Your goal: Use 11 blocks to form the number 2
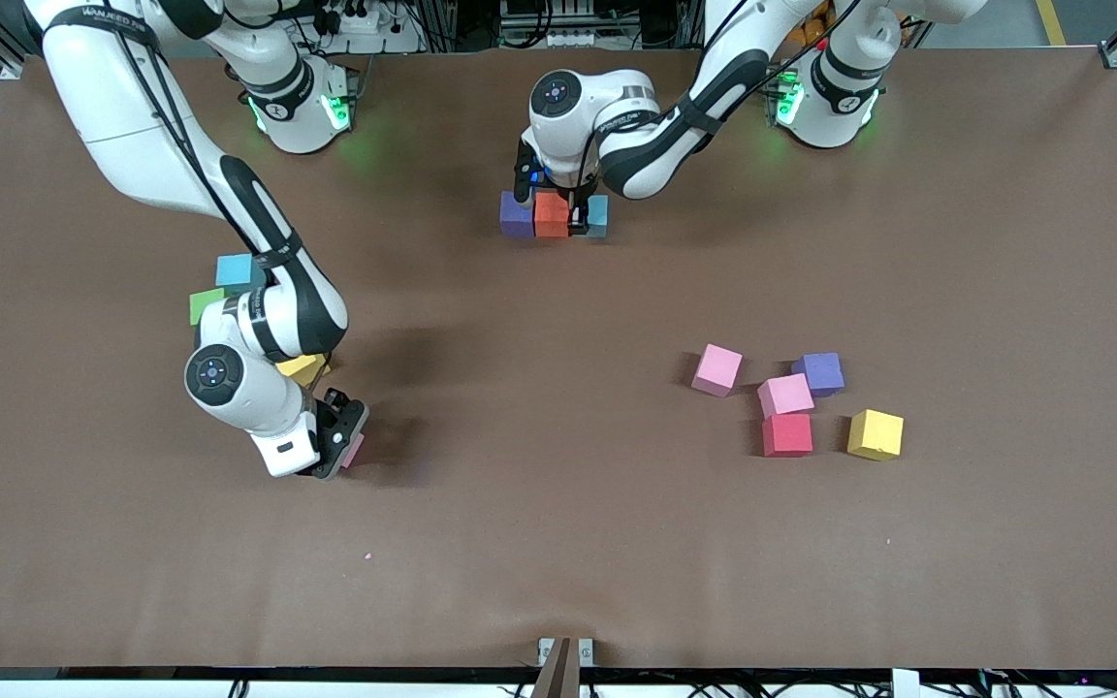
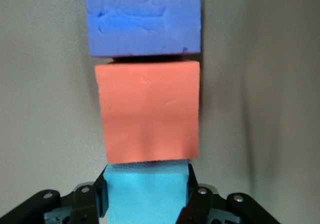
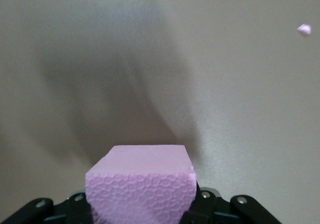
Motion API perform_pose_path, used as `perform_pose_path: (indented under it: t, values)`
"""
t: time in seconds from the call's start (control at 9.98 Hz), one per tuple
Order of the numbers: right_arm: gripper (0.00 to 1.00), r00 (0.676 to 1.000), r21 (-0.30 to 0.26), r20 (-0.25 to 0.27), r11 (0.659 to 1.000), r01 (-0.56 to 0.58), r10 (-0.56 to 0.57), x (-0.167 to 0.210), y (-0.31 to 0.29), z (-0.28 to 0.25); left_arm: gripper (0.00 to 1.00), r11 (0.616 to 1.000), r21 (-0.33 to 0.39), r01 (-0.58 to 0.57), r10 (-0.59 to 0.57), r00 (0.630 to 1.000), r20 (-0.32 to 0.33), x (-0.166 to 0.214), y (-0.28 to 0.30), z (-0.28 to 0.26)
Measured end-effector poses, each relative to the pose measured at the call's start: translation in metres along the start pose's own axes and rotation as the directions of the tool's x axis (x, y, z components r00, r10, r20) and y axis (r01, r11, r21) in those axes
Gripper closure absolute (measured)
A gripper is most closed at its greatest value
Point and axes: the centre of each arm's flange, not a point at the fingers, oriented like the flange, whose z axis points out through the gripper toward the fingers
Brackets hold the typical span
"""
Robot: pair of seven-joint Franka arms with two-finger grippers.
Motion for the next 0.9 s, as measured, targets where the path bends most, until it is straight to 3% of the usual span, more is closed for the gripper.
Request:
perform_pose_path:
  t: [0.3,0.5,0.8,0.9]
  values:
    - [0.4,1.0,-0.008,-0.007,1.0,-0.025,0.025,0.013,-0.002,-0.031,0.42,1.0,-0.003,0.002,-0.002,1.0,-0.009,0.005,-0.003,-0.001]
    - [0.4,0.991,-0.005,-0.011,0.991,-0.131,0.131,0.032,-0.015,-0.046,0.39,1.0,-0.003,0.002,-0.002,1.0,-0.009,0.005,-0.003,-0.001]
    - [0.4,0.966,-0.005,-0.027,0.966,-0.259,0.259,0.081,-0.057,-0.057,0.01,1.0,-0.005,0.022,-0.022,1.0,0.005,0.004,-0.004,-0.001]
    - [0.4,0.961,-0.004,-0.029,0.962,-0.273,0.273,0.089,-0.064,-0.059,0.0,1.0,-0.005,0.025,-0.025,1.0,0.019,0.003,-0.006,-0.002]
